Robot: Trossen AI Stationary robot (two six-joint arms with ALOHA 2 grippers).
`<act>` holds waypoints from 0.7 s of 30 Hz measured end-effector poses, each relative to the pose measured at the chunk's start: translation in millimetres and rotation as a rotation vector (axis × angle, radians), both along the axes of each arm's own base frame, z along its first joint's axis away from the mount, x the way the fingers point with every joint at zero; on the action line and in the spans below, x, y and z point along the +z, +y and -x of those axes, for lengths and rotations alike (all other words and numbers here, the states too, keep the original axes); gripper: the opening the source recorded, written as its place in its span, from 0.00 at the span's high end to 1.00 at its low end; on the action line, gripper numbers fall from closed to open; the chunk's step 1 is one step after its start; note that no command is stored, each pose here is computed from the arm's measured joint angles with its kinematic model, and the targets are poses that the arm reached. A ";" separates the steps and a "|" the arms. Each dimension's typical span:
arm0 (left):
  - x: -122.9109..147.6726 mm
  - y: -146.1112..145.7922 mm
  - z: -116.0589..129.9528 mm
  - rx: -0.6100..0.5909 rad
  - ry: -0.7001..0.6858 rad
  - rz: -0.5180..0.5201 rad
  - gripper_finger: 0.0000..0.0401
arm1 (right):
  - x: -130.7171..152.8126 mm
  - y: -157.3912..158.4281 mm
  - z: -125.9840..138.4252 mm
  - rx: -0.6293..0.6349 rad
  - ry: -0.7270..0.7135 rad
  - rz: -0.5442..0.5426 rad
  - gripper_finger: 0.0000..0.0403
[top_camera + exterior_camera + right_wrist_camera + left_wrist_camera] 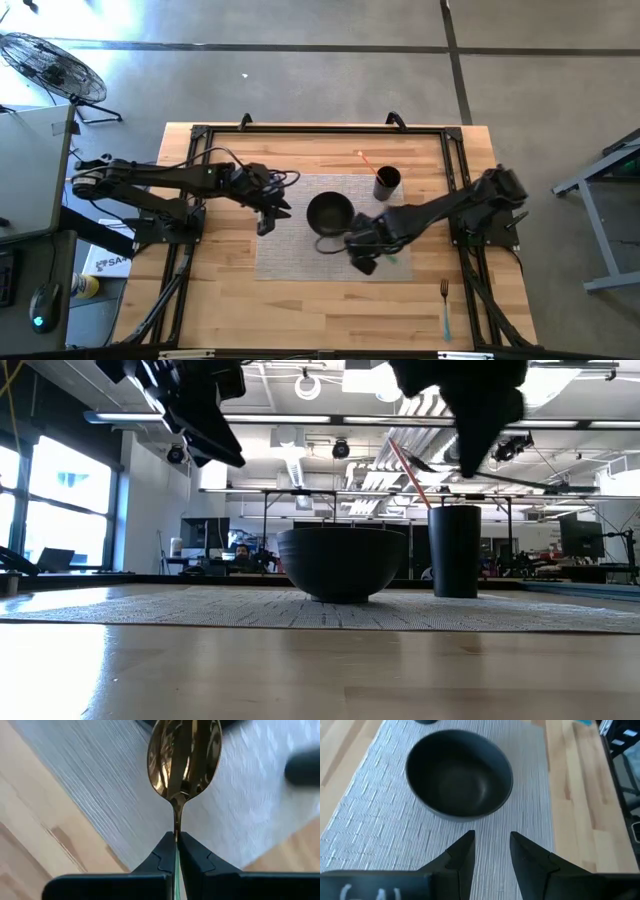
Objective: Pick & Place Utensil
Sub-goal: Put the green spoon into the black bowl to the bottom left of the black bowl
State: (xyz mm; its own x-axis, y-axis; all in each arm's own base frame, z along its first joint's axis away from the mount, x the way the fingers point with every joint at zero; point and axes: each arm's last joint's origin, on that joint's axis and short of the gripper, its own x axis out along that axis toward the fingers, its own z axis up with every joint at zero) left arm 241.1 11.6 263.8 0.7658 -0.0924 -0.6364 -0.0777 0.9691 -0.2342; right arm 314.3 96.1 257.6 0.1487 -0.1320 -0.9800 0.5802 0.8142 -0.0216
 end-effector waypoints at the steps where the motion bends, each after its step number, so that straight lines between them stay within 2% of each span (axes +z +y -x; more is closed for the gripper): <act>1: 1.8 -0.1 1.5 0.000 -0.007 -0.001 0.70 | 3.6 -0.1 -8.1 0.028 0.000 0.017 0.99; 5: 9.6 -0.5 7.8 -0.005 -0.043 -0.013 0.70 | 12.3 -7.6 -36.2 0.118 -0.002 0.083 0.98; 11: 19.1 -0.8 22.5 0.004 -0.103 -0.045 0.70 | 11.2 -32.9 -66.6 0.196 0.006 0.094 0.99; 21: 20.3 -0.7 45.2 0.056 -0.148 -0.071 0.70 | -1.0 -84.2 -87.2 0.206 -0.052 0.025 0.98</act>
